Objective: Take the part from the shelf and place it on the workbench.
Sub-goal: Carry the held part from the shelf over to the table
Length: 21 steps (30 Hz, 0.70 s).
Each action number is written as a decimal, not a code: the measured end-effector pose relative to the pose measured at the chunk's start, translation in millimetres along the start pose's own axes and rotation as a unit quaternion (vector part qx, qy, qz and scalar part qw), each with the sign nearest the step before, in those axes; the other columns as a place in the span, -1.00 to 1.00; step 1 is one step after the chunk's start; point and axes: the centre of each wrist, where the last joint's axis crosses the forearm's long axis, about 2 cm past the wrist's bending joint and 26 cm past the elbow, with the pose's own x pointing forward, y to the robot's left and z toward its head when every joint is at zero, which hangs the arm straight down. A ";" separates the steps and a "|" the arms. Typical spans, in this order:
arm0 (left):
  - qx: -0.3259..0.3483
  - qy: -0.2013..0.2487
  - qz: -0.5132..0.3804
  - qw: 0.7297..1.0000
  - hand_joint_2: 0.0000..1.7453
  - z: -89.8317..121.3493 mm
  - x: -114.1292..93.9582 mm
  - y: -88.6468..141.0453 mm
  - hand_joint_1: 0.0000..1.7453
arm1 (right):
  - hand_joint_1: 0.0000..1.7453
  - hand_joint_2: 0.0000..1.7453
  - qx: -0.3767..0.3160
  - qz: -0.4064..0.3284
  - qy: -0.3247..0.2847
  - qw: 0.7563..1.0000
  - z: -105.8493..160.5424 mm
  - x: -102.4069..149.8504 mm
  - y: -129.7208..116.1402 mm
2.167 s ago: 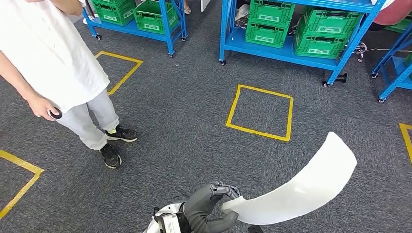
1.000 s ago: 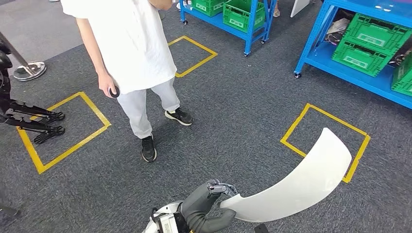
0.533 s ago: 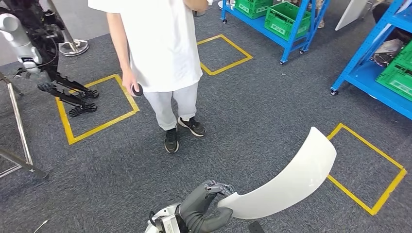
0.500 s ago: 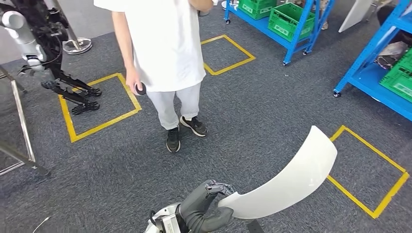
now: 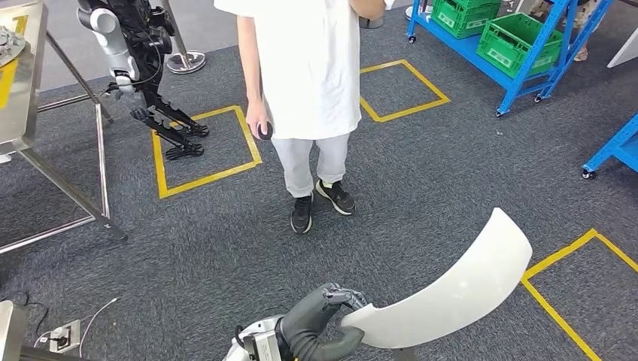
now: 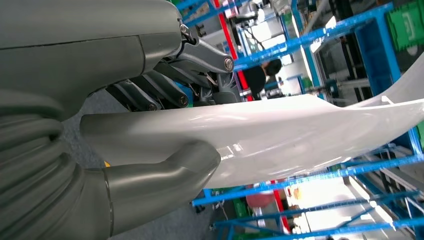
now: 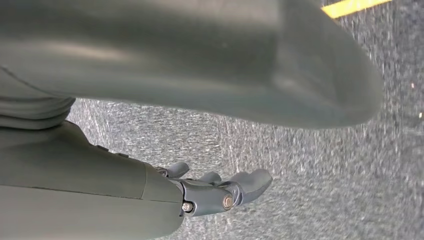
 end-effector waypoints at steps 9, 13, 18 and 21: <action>0.018 -0.002 -0.011 1.000 1.00 2.4 1.4 1.5 1.00 | -1.00 -1.00 0.013 0.007 0.036 0.999 5.2 -10.2 4.7; 0.023 -0.006 -0.011 1.000 1.00 1.9 3.0 2.1 1.00 | -1.00 -1.00 0.013 0.007 0.030 0.999 4.8 -8.2 5.0; 0.023 -0.010 -0.013 1.000 1.00 -0.3 4.7 2.6 1.00 | -1.00 -1.00 0.016 0.009 0.033 0.999 5.6 -9.4 5.8; 0.023 -0.009 -0.015 1.000 1.00 -0.1 4.4 2.8 1.00 | -1.00 -1.00 0.016 0.012 0.036 0.999 5.9 -10.0 6.0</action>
